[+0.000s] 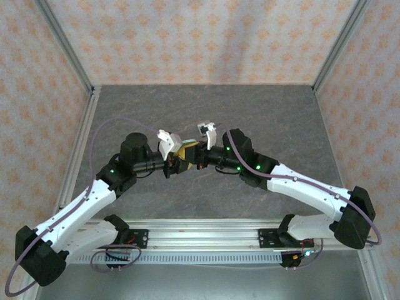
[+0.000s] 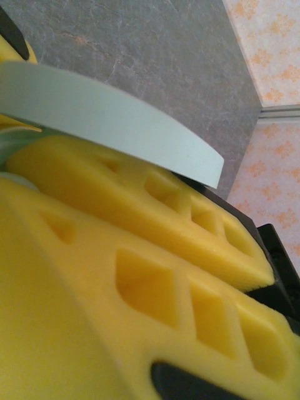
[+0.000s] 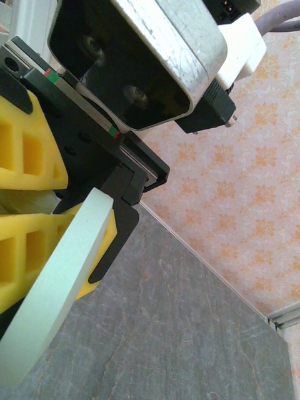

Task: Insert wireless bluetooth earbuds into charging case

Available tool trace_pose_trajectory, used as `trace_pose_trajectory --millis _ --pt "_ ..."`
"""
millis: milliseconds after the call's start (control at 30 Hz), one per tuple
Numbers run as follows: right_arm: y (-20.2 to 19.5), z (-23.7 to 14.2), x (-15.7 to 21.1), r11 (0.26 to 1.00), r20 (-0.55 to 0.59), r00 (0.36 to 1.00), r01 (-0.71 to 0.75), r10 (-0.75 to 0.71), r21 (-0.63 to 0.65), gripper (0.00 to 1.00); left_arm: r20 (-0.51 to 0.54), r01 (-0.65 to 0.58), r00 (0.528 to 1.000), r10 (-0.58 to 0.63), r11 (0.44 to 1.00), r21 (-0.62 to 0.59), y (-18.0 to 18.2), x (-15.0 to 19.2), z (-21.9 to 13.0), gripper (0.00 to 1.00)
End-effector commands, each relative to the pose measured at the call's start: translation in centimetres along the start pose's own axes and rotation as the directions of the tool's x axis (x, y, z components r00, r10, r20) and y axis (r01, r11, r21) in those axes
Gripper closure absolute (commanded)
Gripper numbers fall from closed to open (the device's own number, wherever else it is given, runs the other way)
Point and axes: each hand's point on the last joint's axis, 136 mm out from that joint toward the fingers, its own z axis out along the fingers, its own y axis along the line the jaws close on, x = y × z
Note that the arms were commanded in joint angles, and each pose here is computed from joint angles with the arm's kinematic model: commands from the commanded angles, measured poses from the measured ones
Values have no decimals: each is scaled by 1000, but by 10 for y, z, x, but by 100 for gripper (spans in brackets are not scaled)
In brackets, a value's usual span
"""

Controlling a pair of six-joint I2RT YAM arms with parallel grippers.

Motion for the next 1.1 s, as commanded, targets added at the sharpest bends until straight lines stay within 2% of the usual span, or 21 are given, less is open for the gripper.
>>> trace_pose_trajectory --millis 0,200,567,800,1067 --pt "-7 4 4 999 -30 999 29 -29 32 87 95 -76 993 69 994 73 -21 -33 -10 90" --pt "-15 0 10 997 -42 998 41 -39 68 85 94 -74 993 67 994 79 -21 -32 -10 90" --pt "-18 -12 0 991 -16 999 38 -36 128 61 91 -69 994 61 994 88 -23 -31 -9 90" --pt "-19 -18 -11 986 14 1000 -1 -1 169 54 81 -67 995 60 994 87 -22 -28 -9 90" --pt "4 -54 -36 987 92 995 -53 39 152 51 62 -83 995 76 990 118 -26 -17 -7 93"
